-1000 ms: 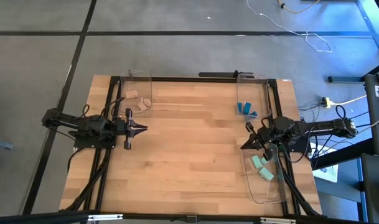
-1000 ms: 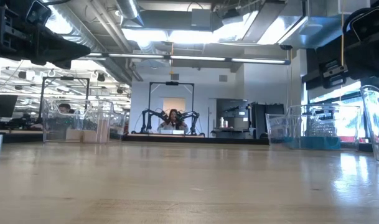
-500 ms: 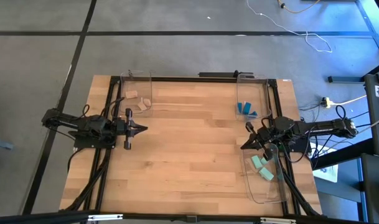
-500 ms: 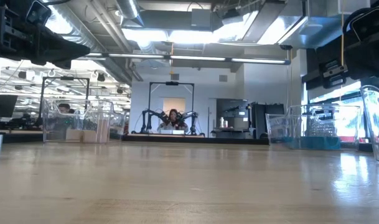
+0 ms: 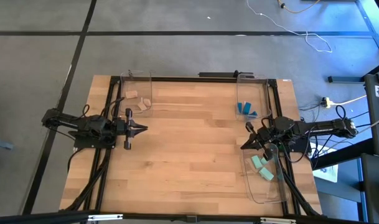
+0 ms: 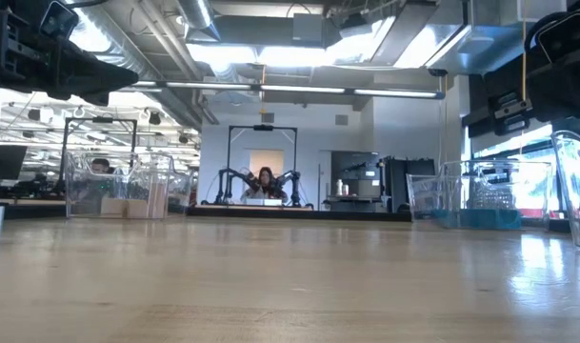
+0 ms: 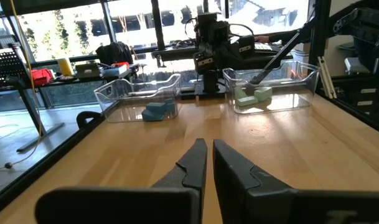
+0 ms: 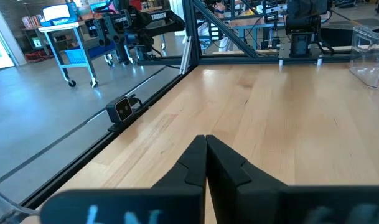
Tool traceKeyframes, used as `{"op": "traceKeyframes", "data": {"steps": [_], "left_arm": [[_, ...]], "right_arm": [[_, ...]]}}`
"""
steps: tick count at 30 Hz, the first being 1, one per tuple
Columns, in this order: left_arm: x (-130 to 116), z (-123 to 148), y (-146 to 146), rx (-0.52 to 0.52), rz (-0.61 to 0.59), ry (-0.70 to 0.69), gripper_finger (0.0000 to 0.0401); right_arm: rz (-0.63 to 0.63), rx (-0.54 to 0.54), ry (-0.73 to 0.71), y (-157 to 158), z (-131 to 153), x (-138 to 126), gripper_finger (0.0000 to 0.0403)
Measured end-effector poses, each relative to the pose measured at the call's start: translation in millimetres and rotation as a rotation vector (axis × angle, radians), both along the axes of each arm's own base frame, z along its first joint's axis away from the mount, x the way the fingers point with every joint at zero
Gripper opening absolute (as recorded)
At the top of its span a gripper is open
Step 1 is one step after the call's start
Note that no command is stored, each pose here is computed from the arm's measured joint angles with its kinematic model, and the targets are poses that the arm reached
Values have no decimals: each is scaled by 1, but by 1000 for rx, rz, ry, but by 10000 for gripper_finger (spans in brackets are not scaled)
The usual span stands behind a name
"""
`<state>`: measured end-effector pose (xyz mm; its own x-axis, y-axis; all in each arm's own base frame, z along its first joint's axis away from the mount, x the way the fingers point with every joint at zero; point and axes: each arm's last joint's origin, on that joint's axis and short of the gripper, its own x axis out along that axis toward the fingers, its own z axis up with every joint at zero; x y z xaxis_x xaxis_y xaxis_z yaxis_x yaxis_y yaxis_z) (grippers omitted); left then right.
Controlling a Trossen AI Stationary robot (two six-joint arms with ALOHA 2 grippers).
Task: Sort & place blocks by color
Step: Return to Home Position
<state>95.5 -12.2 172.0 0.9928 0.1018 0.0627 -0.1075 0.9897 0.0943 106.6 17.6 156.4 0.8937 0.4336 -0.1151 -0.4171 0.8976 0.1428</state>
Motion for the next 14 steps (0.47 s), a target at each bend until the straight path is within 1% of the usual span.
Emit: {"op": "traceKeyframes", "data": {"steps": [7, 14], "left_arm": [[0, 0, 0, 0, 0, 0, 25], [0, 0, 0, 0, 0, 0, 16]], "right_arm": [[0, 0, 0, 0, 0, 0, 10], [0, 0, 0, 0, 0, 0, 10]]}}
